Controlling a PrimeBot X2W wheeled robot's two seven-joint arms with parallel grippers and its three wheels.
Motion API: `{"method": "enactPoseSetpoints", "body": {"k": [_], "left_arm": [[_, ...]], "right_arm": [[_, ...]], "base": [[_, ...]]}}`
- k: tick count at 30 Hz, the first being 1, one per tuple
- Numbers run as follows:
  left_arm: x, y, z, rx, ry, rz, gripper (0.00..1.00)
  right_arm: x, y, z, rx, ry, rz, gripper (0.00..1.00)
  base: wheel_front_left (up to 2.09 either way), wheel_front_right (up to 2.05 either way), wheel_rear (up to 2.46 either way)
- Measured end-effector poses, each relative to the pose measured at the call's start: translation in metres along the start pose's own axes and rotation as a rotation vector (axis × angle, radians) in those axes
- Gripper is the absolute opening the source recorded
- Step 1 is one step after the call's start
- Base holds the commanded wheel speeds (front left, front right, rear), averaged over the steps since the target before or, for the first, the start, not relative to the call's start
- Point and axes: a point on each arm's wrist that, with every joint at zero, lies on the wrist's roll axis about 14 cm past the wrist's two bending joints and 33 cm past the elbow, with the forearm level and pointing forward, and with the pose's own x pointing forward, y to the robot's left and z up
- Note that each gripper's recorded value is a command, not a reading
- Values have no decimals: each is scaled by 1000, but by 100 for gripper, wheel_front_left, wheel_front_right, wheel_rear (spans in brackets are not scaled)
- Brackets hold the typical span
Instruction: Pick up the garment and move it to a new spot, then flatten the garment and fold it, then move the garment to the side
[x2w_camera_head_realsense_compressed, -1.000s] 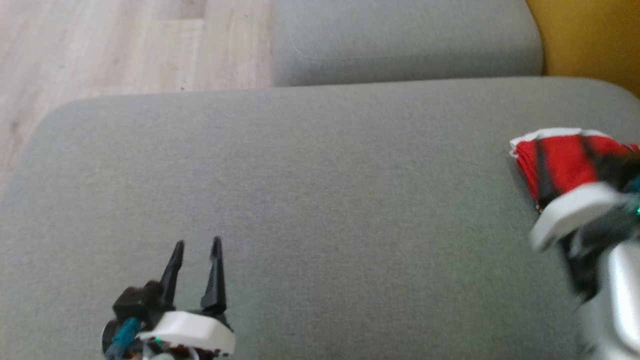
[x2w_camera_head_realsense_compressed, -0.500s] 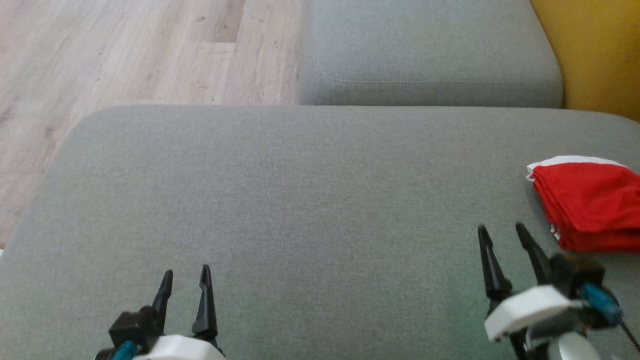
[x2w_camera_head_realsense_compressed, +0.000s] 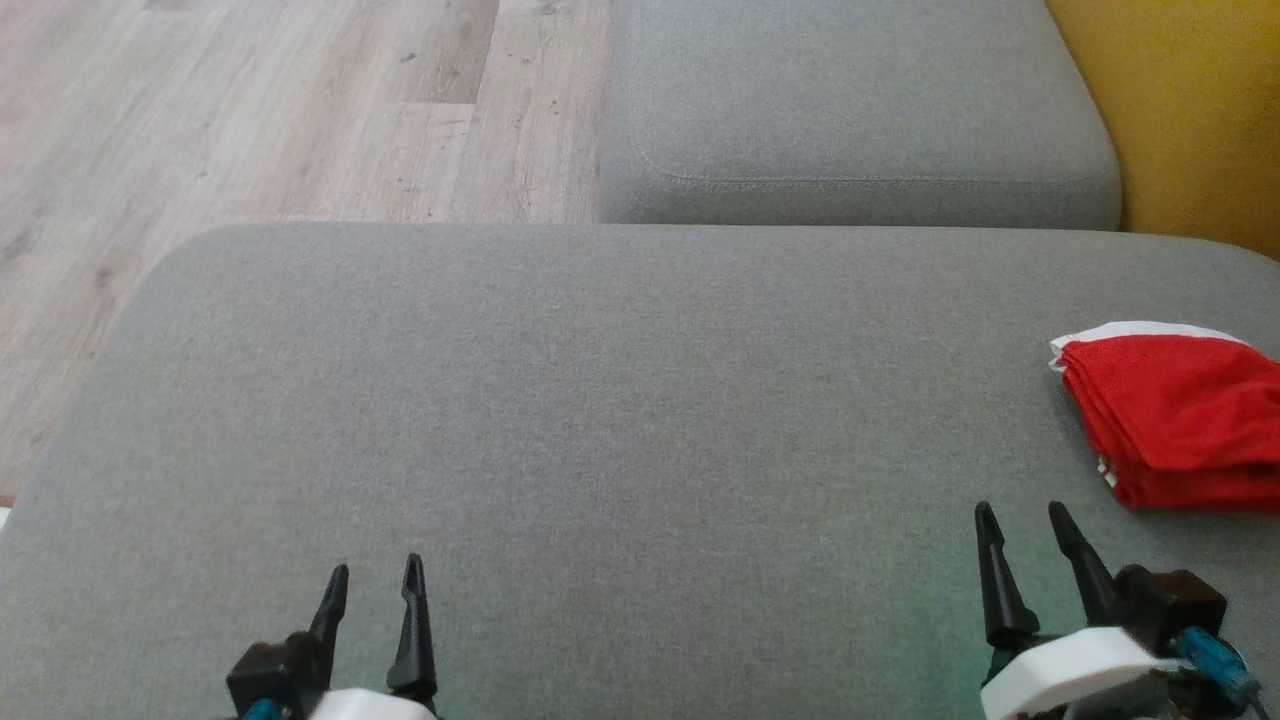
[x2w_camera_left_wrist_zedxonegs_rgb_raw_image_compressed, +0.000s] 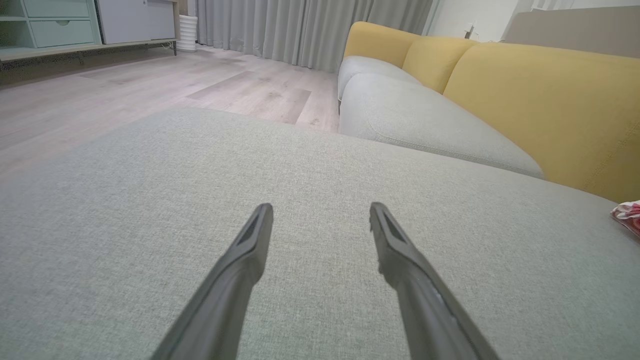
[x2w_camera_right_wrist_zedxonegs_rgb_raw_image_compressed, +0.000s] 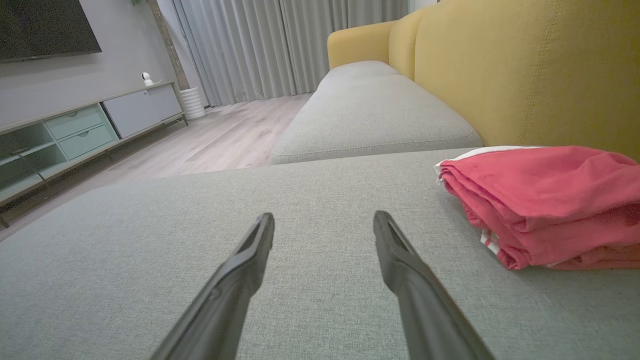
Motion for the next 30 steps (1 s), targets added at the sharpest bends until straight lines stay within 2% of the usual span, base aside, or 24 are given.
{"method": "enactPoseSetpoints", "body": {"k": [18, 19, 25, 30], "left_arm": [[1, 1, -6, -4, 20, 0, 100], [0, 2, -7, -4, 25, 1, 0], [-15, 8, -44, -14, 136, 36, 0], [-14, 9, -47, -70, 154, 45, 0]], "right_arm": [[-2, -2, -7, 3, 22, -7, 100], [-3, -3, -9, 4, 27, -9, 0], [-21, -10, -49, 30, 153, -40, 0], [-21, -13, -50, 88, 150, -58, 0]], "base": [[0, 0, 0], [0, 0, 0], [0, 0, 0], [0, 0, 0]]}}
